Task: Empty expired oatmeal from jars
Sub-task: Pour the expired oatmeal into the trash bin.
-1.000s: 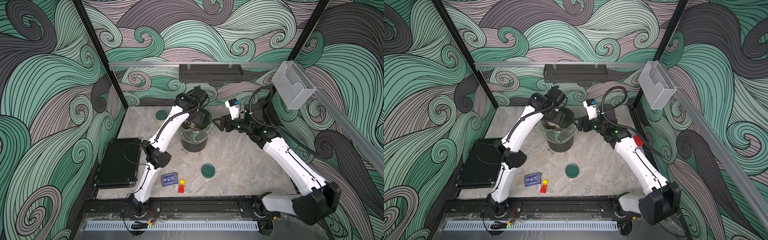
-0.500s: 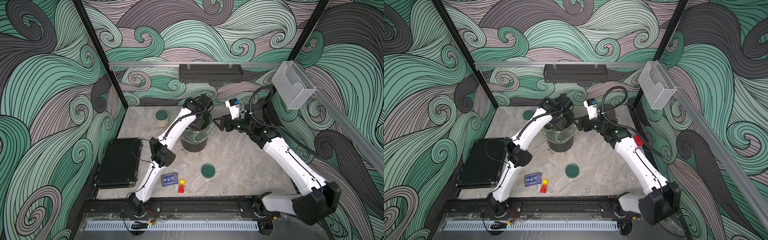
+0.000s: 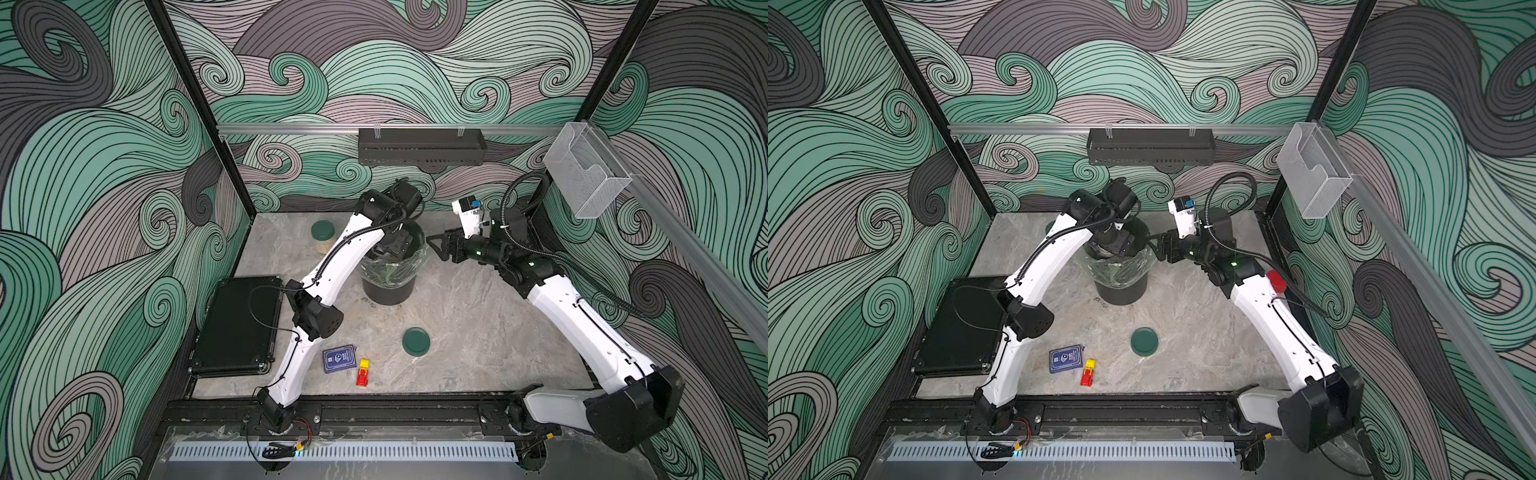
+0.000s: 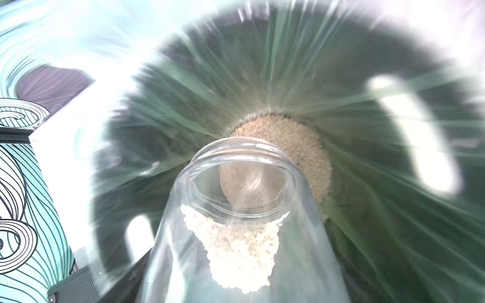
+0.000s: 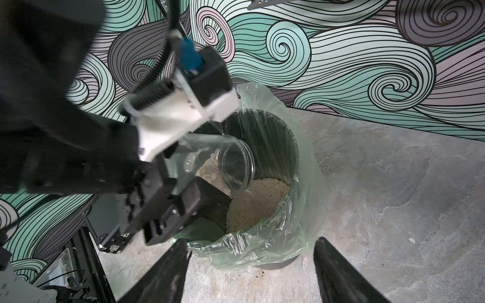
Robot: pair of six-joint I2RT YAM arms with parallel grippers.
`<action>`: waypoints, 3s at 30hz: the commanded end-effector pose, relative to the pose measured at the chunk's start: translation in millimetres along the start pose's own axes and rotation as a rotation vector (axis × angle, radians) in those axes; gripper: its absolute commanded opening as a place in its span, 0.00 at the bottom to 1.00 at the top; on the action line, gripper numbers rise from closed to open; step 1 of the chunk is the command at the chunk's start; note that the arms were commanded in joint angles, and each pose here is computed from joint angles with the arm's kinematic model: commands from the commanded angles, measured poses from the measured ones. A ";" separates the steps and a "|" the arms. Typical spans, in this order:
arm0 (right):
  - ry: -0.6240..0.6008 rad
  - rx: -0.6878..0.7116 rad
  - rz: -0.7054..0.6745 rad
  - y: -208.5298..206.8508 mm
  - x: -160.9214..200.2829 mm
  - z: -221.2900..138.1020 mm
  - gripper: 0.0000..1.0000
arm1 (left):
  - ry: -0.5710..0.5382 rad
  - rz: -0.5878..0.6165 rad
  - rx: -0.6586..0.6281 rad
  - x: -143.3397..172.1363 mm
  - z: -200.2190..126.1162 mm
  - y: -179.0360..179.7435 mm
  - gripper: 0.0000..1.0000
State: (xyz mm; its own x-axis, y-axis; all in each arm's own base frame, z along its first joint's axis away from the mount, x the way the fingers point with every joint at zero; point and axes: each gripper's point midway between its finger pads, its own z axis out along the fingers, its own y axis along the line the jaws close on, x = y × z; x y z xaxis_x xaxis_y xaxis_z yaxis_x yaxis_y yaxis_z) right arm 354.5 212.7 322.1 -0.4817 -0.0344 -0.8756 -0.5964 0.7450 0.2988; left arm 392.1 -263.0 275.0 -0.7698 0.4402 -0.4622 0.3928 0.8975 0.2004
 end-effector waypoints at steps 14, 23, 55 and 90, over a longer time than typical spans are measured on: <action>-0.075 -0.047 -0.154 14.2 -10.8 -13.1 0.75 | 0.047 -0.131 0.129 -1.2 19.9 3.2 0.00; -0.348 -0.165 -0.775 55.9 -21.9 -33.1 0.79 | -0.171 -0.224 0.263 -32.8 -53.9 12.3 0.00; -0.507 -0.218 -1.084 86.0 -31.2 67.6 0.99 | -0.198 -0.222 0.501 -25.5 -99.1 -9.2 0.00; -0.510 -0.227 -0.995 92.3 -35.8 90.6 0.54 | -0.294 -0.275 0.666 -37.4 -137.9 -17.1 0.61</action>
State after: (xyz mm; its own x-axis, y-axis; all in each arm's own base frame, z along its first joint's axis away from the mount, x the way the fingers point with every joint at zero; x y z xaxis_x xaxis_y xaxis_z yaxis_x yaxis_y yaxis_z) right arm 365.6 338.9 353.5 0.6043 -0.2148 -0.7672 -0.6704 0.3832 -0.6354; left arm 364.0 -275.7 352.8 -0.8154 0.1574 -0.5571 0.4156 0.8290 -0.3742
